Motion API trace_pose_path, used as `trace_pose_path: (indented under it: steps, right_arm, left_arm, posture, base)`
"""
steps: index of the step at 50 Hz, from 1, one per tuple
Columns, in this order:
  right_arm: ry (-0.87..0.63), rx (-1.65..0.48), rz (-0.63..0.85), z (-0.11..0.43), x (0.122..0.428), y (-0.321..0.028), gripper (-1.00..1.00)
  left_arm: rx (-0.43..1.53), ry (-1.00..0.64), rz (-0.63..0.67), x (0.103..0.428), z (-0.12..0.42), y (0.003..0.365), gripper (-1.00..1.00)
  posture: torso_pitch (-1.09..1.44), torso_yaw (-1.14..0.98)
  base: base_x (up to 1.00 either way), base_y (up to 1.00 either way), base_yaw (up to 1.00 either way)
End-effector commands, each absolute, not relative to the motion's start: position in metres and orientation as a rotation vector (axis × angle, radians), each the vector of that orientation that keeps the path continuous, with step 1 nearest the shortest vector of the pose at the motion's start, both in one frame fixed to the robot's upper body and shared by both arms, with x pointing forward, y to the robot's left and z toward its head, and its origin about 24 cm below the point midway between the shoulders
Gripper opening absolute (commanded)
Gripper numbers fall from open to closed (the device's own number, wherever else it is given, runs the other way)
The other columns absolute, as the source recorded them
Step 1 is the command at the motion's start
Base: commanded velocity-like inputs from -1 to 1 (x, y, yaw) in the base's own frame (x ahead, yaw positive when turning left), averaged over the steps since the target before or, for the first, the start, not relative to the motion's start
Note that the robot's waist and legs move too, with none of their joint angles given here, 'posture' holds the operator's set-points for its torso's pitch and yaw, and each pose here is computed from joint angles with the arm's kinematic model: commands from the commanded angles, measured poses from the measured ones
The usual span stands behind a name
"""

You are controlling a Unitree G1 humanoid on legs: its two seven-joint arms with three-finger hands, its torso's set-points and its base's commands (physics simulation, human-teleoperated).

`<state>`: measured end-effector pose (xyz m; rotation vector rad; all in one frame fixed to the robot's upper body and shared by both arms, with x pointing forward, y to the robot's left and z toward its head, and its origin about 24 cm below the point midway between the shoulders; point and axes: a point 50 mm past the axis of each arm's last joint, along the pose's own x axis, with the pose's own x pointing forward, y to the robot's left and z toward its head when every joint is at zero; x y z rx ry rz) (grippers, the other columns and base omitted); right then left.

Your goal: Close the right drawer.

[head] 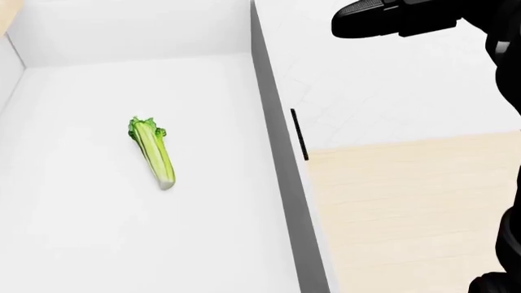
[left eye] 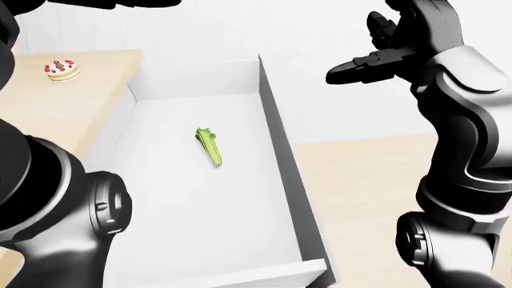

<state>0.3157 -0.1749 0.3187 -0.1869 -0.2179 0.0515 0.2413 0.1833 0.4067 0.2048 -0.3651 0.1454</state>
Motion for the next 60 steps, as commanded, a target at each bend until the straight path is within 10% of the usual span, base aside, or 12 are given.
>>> trace_pose_path:
  steps: [1, 60]
  right_arm:
    - [-0.303, -0.194, 0.042, 0.3341, 0.3086, -0.1753, 1.0]
    - [-0.302, -0.197, 0.048, 0.3361, 0.3057, -0.1735, 1.0]
  left_arm:
    - [0.202, -0.425, 0.159, 0.2344, 0.4155, 0.1844, 1.0]
    - [0.202, -0.434, 0.16, 0.2304, 0.4204, 0.1849, 1.0]
  posture:
    - [0.0, 0.0]
    - [0.0, 0.0]
  base:
    - [0.0, 0.0, 0.0]
    - [0.0, 0.13, 0.0]
